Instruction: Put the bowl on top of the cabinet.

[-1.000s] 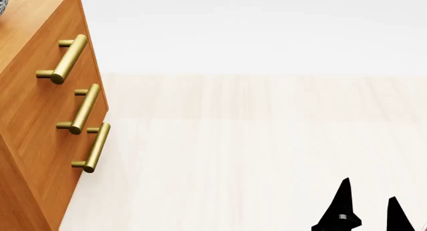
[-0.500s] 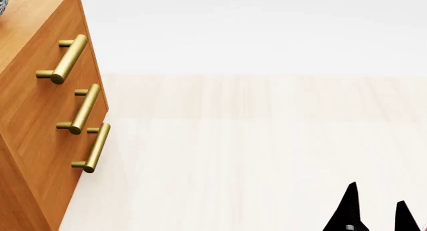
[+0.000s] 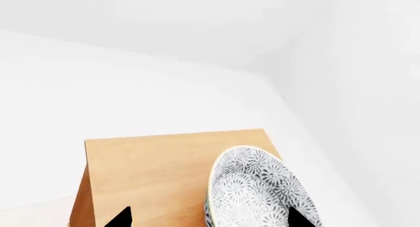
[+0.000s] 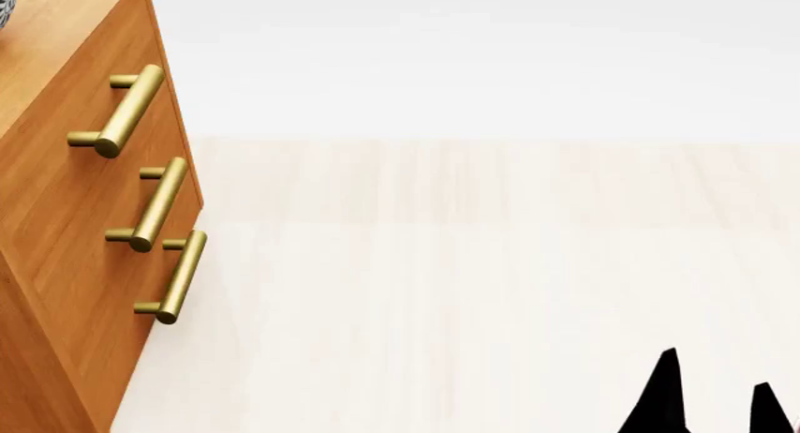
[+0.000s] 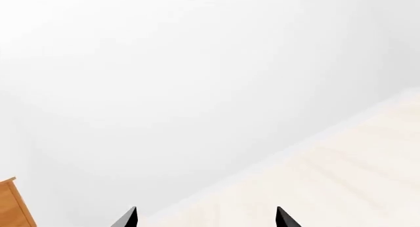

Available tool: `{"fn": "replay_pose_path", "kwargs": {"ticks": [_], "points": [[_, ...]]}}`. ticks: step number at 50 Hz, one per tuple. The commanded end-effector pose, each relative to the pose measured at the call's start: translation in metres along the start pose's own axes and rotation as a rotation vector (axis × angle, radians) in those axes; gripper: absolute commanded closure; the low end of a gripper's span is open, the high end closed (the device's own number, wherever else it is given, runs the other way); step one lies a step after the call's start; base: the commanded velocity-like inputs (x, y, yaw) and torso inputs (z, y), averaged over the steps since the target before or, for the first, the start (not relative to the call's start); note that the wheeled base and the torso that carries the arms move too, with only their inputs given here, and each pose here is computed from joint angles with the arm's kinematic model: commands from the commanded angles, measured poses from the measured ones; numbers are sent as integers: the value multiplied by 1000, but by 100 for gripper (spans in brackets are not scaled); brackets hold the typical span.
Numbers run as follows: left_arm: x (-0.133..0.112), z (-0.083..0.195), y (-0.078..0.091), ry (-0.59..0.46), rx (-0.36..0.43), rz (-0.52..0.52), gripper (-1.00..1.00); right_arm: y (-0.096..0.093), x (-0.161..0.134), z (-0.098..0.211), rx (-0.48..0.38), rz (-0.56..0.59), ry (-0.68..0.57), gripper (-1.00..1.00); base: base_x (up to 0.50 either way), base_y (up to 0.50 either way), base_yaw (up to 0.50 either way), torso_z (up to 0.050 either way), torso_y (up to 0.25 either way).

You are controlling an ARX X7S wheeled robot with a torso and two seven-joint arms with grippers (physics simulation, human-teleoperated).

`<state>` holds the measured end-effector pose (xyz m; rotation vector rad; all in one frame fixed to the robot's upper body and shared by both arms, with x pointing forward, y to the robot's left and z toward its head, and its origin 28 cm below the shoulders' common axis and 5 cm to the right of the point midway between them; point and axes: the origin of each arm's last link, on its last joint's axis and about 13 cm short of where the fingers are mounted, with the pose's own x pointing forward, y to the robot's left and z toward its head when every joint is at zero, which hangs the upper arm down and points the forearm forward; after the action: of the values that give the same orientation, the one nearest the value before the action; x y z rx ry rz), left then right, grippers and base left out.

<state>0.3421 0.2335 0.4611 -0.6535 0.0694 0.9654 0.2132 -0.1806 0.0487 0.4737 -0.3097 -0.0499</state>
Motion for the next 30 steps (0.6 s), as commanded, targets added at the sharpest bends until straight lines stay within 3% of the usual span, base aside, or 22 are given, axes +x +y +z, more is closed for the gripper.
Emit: {"fn": "replay_pose_path", "kwargs": {"ticks": [1, 21, 30], "points": [[-27, 13, 7, -66, 3, -45, -100, 2, -4, 3, 3, 8, -11, -100, 0, 0, 0, 0, 0], [-40, 29, 8, -178, 37, -107, -100, 3, -13, 11, 14, 27, -44, -100, 0, 0, 0, 0, 0], [-54, 50, -2, -347, 73, -120, -100, 3, -16, 13, 20, 33, -55, -100, 0, 0, 0, 0, 0]]}}
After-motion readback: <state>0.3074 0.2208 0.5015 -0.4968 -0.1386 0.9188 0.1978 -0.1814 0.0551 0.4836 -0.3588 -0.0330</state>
